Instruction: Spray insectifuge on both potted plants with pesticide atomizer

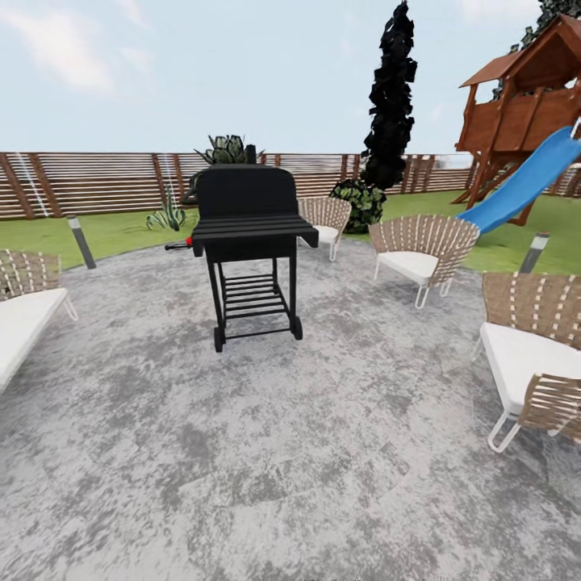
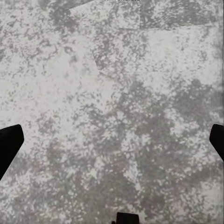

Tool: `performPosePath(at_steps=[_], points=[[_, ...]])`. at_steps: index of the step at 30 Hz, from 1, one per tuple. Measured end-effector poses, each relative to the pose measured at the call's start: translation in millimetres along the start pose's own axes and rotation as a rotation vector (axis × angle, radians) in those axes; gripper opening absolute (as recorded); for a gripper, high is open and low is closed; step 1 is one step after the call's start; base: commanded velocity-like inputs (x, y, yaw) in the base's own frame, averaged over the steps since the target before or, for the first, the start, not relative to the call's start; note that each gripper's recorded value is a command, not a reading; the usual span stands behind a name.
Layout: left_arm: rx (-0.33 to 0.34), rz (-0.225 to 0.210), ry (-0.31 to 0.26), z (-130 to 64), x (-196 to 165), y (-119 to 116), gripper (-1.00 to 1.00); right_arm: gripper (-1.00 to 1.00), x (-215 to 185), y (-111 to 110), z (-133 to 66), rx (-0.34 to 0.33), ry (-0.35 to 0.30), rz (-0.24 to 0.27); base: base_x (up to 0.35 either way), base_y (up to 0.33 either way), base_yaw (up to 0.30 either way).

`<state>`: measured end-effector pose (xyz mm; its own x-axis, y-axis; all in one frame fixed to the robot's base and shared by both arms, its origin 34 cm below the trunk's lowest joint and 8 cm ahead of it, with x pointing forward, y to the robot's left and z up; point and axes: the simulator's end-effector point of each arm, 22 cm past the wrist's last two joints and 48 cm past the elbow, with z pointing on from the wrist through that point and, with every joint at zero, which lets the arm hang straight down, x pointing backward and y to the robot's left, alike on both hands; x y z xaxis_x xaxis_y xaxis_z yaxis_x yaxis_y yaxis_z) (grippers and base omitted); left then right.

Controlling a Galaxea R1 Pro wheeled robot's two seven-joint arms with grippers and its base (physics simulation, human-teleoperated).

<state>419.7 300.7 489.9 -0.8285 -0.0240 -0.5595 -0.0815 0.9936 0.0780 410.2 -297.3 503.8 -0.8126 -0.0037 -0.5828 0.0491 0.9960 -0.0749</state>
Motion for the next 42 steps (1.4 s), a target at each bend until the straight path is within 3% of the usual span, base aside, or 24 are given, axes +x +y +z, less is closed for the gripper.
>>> performPosePath(at_steps=[42], points=[[0.000,0.004,0.031,1.2,13,0,1.00,1.00,13,0,0.8,0.000,0.031,-0.004,0.000,0.000,-0.266]])
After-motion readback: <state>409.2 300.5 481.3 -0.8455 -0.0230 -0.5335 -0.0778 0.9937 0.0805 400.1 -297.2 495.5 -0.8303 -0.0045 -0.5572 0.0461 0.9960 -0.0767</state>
